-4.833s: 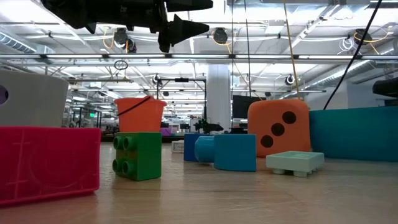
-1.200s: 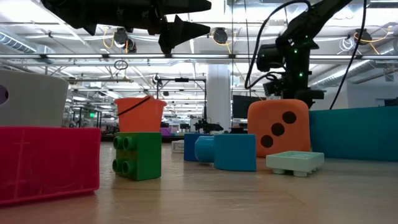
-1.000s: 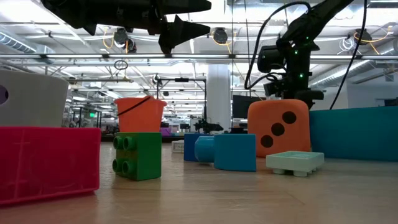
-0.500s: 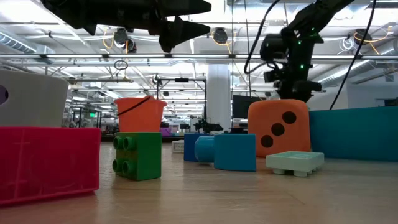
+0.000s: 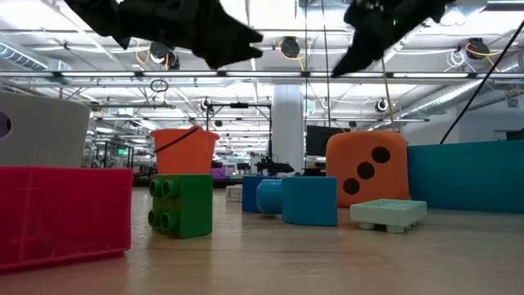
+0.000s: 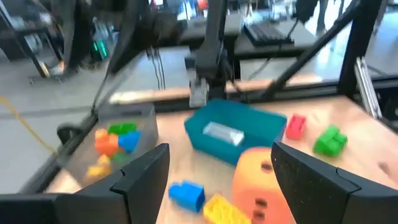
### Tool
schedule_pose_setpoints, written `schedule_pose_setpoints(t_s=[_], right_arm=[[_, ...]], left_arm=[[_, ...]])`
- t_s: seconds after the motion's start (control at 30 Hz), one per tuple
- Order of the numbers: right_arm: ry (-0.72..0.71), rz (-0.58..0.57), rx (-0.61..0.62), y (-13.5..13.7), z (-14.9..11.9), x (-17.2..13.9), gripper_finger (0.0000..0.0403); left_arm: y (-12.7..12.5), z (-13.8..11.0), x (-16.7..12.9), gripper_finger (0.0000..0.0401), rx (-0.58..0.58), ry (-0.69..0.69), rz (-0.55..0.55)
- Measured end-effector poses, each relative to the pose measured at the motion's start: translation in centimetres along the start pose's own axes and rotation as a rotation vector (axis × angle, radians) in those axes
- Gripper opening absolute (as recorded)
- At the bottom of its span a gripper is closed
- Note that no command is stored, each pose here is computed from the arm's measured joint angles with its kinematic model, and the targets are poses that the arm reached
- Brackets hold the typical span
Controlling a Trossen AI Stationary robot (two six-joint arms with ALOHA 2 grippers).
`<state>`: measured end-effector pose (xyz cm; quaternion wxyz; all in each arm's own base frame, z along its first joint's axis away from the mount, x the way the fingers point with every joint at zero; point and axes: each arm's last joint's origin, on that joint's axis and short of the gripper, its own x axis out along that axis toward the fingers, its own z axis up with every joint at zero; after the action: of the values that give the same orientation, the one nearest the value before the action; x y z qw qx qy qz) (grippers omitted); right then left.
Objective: Pick & Place Toys
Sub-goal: Put the brown deck of cards into the blue bin
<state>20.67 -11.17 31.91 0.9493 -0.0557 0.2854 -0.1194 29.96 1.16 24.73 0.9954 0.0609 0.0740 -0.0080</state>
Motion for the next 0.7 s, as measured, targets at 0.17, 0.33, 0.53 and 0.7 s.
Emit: schedule_pose_setpoints(t_s=[0.17,0.33,0.53,0.7], right_arm=[[-0.172,0.212,0.096,2.4,0.7,-0.6,0.0253],[-0.201,0.329,0.078,5.9,-1.5,1.0,0.0253],[-0.203,0.312,0.033,10.2,-5.5,2.9,0.0254],[-0.253,0.191,-0.06,12.9,-7.2,3.1,0.0254]], left_arm=[[0.8,-0.6,-0.4,0.0285,-0.026,0.074,0.002],[1.1,-0.2,-0.1,0.0285,-0.028,0.147,0.08],[2.7,2.3,1.5,0.0285,0.011,0.325,0.194],[5.4,3.3,3.7,0.0285,-0.012,0.425,0.238]])
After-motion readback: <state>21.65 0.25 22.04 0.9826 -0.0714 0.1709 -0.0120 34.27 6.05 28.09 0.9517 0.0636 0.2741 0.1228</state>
